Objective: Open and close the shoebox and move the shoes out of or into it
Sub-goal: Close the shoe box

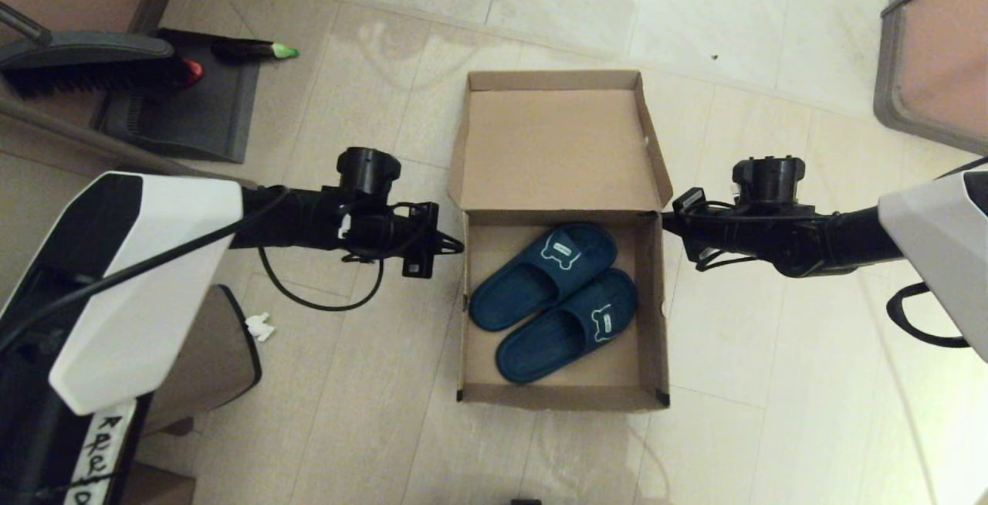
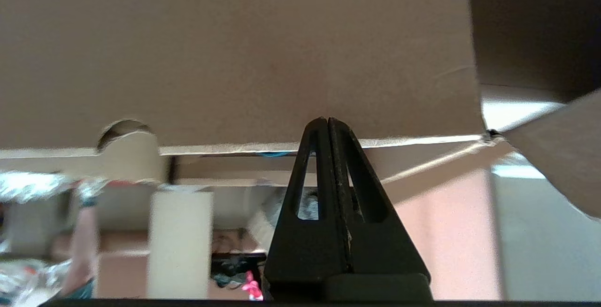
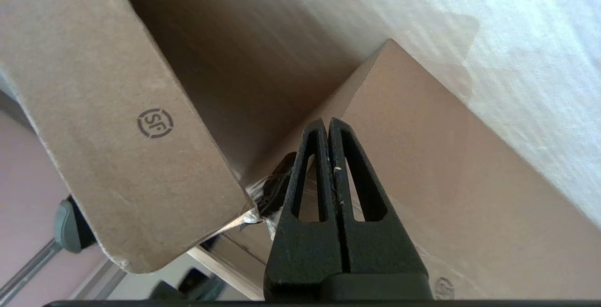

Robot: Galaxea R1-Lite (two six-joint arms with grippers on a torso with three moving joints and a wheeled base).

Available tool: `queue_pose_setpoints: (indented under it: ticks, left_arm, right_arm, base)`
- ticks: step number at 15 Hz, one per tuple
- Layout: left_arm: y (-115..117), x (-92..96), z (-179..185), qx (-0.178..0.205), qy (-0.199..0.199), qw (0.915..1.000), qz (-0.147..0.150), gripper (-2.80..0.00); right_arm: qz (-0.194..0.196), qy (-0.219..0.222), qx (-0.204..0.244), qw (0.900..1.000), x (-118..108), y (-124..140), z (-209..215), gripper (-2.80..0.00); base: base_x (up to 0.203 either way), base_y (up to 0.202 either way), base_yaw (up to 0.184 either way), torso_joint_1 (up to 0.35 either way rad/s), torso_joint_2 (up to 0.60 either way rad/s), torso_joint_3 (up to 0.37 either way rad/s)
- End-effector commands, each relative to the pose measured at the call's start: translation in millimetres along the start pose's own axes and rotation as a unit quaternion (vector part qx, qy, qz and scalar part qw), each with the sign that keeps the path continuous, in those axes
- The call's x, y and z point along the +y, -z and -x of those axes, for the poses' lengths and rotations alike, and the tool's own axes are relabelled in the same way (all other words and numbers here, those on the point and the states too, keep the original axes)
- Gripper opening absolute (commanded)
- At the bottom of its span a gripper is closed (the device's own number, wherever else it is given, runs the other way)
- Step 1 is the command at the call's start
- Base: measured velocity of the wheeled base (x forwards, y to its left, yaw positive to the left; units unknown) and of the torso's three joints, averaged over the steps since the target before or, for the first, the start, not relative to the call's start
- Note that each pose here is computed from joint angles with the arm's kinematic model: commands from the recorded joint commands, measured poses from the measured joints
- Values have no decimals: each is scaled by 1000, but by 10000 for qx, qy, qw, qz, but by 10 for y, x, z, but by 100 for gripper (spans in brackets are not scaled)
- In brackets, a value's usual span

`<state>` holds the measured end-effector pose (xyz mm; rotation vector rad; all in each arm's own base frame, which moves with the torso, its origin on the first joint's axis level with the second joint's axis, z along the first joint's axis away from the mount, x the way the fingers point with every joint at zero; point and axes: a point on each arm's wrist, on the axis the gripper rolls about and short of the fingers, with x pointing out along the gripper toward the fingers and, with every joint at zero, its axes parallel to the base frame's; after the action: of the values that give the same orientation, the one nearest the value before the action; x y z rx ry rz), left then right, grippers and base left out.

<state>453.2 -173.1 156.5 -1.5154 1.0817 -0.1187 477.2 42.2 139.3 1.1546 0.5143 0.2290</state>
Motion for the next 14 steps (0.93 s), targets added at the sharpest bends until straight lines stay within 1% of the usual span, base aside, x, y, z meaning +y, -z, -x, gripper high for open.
queue_pose_setpoints:
  ticks: [1,3,5,7,9,11,13,14]
  left_arm:
    - [90,24,6,-15,-210,9997,81,-280]
    - [77,41,53,-252,-368,9989,148,-280]
    - [-11,38,108,-451,-373,9981,216,-280]
    - [-95,11,201,-573,-321,9975,273,-280]
    - [-85,0,299,-610,-395,9968,333,-280]
    - [-45,29,377,-617,-566,9956,411,-280]
    - [-22,104,397,-620,-730,9943,477,-280]
    - [-10,148,385,-677,-813,9932,492,-280]
  right_arm:
    - [-69,90,89,9999,-23,39,29,-280]
    - [-5,354,215,9991,-108,123,124,-280]
    - [185,638,404,9970,-218,259,277,-280]
    - [260,795,545,9950,-248,374,449,-280]
    - [322,864,595,9940,-258,434,556,-280]
    - [332,827,474,9949,-226,367,602,-280]
    - [364,824,380,9952,-233,298,623,-280]
    - [444,845,340,9949,-260,255,629,-280]
  base:
    - [0,0,0,0,0,0]
    - [0,0,0,0,0,0]
    - [0,0,0,0,0,0]
    - [0,0,0,0,0,0]
    - [0,0,0,0,0,0]
    - [0,0,0,0,0,0]
    - [0,0,0,0,0,0]
    - [0,0,0,0,0,0]
